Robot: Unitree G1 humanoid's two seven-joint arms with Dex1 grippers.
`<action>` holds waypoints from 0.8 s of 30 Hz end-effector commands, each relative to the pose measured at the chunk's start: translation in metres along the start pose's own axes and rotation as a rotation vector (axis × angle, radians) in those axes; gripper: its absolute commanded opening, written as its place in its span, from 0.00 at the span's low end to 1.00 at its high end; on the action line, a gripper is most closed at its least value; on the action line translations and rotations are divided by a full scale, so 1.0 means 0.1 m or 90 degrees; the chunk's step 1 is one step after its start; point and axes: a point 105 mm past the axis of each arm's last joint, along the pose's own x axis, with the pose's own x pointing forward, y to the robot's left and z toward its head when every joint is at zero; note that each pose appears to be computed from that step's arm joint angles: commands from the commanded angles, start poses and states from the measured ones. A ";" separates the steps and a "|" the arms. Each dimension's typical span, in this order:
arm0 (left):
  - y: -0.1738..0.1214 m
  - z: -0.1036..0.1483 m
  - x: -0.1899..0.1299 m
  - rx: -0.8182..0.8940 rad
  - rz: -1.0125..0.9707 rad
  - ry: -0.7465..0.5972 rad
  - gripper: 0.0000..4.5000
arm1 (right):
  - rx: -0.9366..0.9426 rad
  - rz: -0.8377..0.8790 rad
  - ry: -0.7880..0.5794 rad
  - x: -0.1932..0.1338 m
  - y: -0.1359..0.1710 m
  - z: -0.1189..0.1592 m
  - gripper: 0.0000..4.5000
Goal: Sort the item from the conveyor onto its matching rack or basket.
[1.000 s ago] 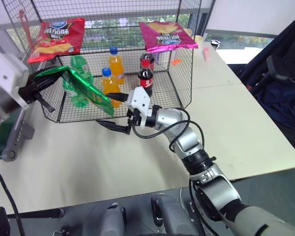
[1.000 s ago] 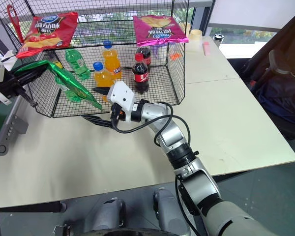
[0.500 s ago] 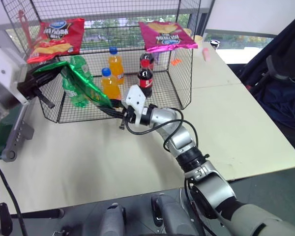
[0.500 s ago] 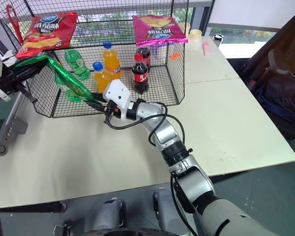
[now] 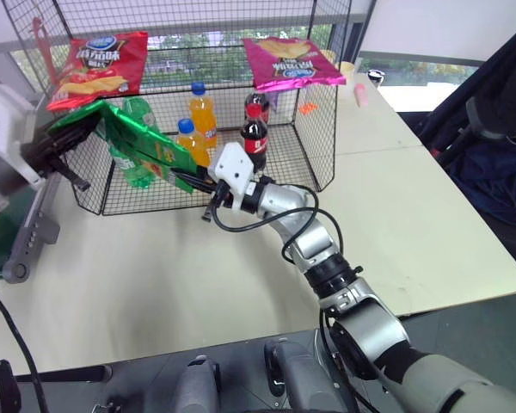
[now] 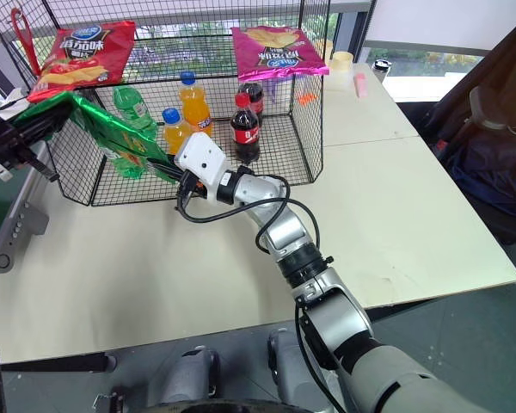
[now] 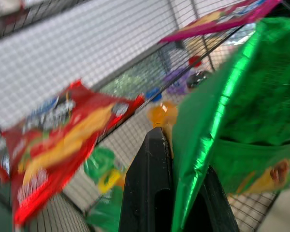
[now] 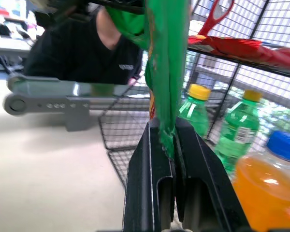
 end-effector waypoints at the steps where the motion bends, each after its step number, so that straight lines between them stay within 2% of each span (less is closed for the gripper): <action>1: 0.19 0.22 -0.15 0.018 0.064 -0.040 0.30 | -0.060 -0.020 -0.041 -0.03 -0.13 0.24 0.00; 7: 0.36 0.27 -0.29 0.012 0.134 -0.060 0.95 | -0.096 -0.019 -0.043 -0.12 -0.17 0.33 0.00; 12: 0.74 0.20 -0.77 -0.013 0.306 -0.074 0.95 | -0.143 -0.036 -0.053 -0.28 -0.28 0.54 0.00; 15: 0.81 0.06 -1.00 -0.070 0.386 -0.094 0.95 | -0.153 -0.016 -0.048 -0.49 -0.36 0.72 0.00; 19: 0.57 -0.23 -0.89 -0.096 0.377 -0.074 0.95 | -0.221 -0.024 -0.001 -0.66 -0.58 0.87 0.00; 21: 0.42 -0.35 -0.75 -0.130 0.360 -0.081 0.95 | -0.287 -0.063 0.058 -0.66 -0.75 0.88 0.00; 24: 0.24 -0.46 -0.55 -0.161 0.334 -0.089 0.95 | -0.323 -0.115 0.099 -0.64 -0.91 0.92 0.00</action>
